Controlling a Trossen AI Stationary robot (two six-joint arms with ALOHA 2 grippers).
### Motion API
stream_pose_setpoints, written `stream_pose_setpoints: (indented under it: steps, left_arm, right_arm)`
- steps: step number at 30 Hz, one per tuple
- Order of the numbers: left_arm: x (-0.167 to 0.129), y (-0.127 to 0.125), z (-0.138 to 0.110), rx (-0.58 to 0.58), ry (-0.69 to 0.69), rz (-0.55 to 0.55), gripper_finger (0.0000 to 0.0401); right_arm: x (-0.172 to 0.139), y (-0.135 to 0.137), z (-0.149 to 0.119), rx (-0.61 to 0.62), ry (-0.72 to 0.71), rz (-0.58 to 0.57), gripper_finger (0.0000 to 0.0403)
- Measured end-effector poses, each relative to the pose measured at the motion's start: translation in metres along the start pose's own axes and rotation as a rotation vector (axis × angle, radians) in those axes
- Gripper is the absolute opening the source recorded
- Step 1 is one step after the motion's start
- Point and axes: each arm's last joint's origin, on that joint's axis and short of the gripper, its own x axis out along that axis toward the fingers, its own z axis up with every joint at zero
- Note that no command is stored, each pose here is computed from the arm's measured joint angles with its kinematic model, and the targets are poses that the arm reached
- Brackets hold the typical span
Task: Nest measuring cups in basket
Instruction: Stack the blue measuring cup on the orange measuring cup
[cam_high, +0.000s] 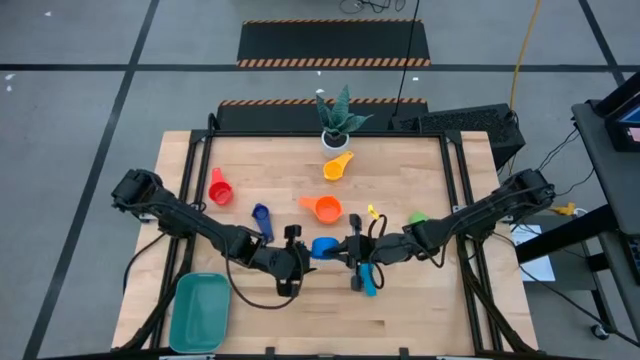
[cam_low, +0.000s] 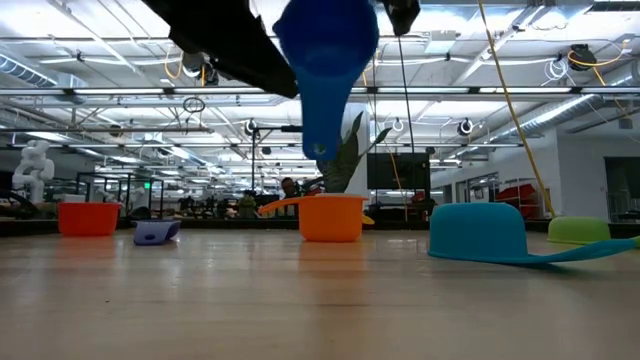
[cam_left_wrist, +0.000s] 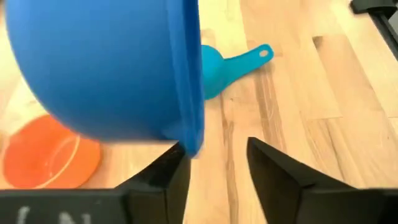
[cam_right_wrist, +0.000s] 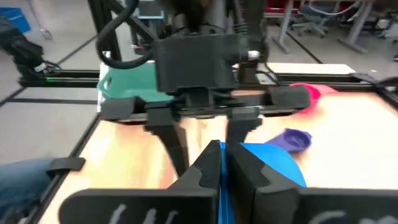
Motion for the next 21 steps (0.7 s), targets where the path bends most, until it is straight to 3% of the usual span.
stream_pose_setpoints:
  steps: [5, 9, 15, 21]
  left_arm:
    - [-0.017, 0.001, 0.002, -0.006, 0.003, 0.048, 0.0193]
    - [-0.030, -0.001, 0.004, -0.011, -0.019, 0.076, 0.0193]
    - [-0.040, -0.016, 0.008, 0.083, -0.102, 0.070, 0.0185]
    - [-0.046, -0.028, 0.016, 0.174, -0.206, 0.062, 0.0203]
  right_arm:
    - [-0.022, 0.003, 0.008, -0.007, 0.019, -0.033, 0.0001]
    - [-0.043, 0.007, 0.006, -0.025, -0.053, -0.074, 0.0001]
    - [-0.063, -0.004, -0.015, 0.083, -0.266, -0.021, 0.0000]
    - [-0.080, -0.024, -0.038, 0.227, -0.498, 0.063, 0.0000]
